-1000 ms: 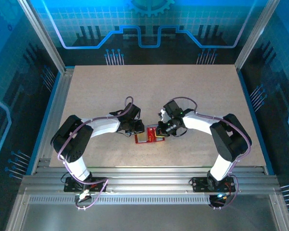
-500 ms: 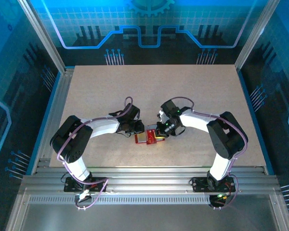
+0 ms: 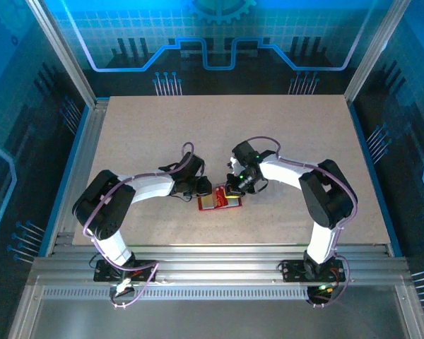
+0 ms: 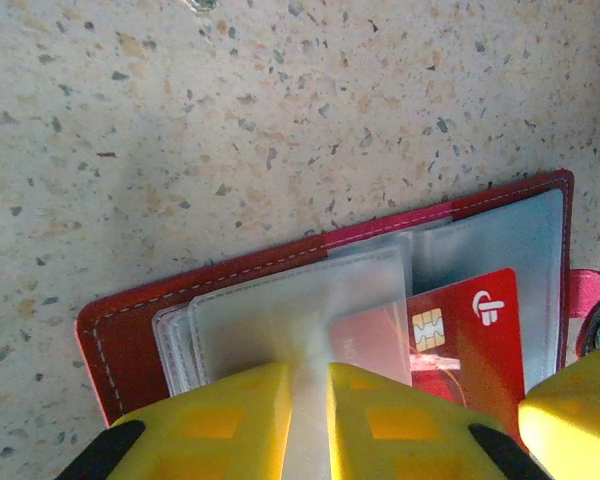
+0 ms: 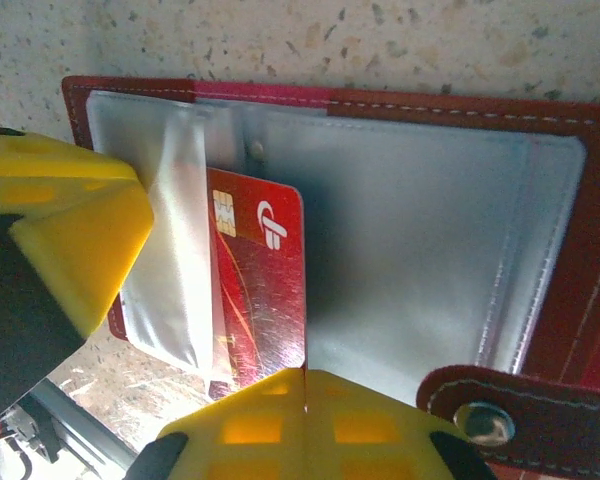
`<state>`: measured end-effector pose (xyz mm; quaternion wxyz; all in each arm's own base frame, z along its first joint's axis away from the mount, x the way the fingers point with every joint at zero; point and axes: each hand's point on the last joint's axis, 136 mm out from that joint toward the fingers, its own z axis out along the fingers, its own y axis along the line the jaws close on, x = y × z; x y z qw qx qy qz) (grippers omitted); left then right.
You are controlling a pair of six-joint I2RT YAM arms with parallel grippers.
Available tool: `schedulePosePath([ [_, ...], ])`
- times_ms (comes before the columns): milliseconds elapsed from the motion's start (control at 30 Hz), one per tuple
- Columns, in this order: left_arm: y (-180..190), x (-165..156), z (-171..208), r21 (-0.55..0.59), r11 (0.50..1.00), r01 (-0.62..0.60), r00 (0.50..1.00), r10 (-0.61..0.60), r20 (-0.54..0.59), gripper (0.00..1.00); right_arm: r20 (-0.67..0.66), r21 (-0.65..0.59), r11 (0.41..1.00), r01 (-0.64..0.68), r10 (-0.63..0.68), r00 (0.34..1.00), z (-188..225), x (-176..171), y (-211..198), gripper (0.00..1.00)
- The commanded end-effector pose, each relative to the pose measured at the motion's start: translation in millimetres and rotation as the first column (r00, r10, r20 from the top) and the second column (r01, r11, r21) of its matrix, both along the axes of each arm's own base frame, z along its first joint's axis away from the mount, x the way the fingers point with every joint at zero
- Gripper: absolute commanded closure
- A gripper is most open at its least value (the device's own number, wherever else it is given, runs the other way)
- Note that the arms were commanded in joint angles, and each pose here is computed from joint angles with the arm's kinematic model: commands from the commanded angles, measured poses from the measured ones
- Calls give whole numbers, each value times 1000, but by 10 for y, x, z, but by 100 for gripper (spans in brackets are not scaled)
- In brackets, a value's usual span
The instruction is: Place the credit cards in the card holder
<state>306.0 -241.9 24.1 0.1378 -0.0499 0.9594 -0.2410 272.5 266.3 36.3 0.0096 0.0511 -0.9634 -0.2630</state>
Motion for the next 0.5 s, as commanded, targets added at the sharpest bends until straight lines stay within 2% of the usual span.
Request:
schedulePosePath([
  [0, 142, -191, -156, 43, 999, 14, 998, -11, -69, 80, 3, -4, 1000, -2, 2, 1000, 5, 21, 70, 100],
  [267, 113, -191, -52, -1, 1000, 12, 997, -12, -71, 75, 25, 1, 999, 32, -32, 999, -6, 58, 88, 100],
  [467, 95, -167, 168, -101, 995, -4, 997, -3, -71, 67, 19, 20, 999, 33, -33, 999, -31, 46, 120, 100],
])
